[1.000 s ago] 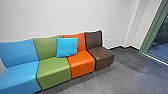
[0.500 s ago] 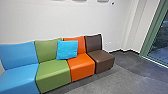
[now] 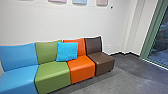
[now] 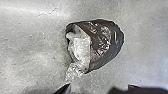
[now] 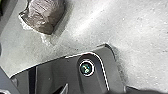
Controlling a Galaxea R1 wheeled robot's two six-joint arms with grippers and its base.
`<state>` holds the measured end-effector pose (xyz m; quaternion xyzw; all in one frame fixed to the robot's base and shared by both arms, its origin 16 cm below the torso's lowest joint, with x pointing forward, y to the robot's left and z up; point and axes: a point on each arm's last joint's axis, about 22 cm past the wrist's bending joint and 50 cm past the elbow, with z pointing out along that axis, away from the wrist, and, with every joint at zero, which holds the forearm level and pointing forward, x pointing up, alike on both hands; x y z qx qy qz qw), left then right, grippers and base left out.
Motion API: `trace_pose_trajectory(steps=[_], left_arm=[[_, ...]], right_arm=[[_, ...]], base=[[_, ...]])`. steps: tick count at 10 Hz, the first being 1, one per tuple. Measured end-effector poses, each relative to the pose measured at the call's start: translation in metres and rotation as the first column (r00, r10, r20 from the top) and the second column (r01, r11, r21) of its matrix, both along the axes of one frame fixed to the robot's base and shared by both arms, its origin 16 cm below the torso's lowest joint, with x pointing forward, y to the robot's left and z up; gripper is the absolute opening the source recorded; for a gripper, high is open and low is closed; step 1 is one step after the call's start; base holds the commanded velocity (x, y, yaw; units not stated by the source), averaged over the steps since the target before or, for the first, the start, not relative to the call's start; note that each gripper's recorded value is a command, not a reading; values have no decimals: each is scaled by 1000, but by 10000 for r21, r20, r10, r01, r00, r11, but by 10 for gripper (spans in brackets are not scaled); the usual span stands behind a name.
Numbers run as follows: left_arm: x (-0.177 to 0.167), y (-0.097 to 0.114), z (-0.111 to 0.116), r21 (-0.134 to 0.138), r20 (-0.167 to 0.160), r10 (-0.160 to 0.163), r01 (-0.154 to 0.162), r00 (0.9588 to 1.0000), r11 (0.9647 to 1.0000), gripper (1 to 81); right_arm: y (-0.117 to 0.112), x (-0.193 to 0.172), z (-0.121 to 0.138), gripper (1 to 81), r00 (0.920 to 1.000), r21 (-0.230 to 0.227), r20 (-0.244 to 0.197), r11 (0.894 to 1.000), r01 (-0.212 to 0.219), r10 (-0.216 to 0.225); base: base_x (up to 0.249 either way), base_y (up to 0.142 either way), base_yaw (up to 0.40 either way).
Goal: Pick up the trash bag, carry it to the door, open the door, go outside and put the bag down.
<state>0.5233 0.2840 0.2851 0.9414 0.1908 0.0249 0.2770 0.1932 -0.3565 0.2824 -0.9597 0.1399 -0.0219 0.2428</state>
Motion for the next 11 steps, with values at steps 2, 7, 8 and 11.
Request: trace_pose_trajectory(steps=[2,7,8,11], left_arm=[[-13,-20,-33,-279,-520,-252,238,9983,9993,811],[-25,-24,-119,-396,-1321,-292,242,9908,9989,811],[-31,-28,-137,-455,-1509,-324,258,9880,9986,811],[16,-29,-146,-483,-910,-285,242,9954,9985,811]], right_arm=[[3,-6,-15,811,9997,102,-249,9999,87,-85],[10,-22,-77,811,9941,189,-1071,9996,208,-186],[13,-27,-89,811,9919,235,-1256,9995,221,-190],[20,-28,-119,811,9920,322,-1250,9992,226,-184]], base=[[0,0,0],[0,0,0],[0,0,0],[0,0,0]])
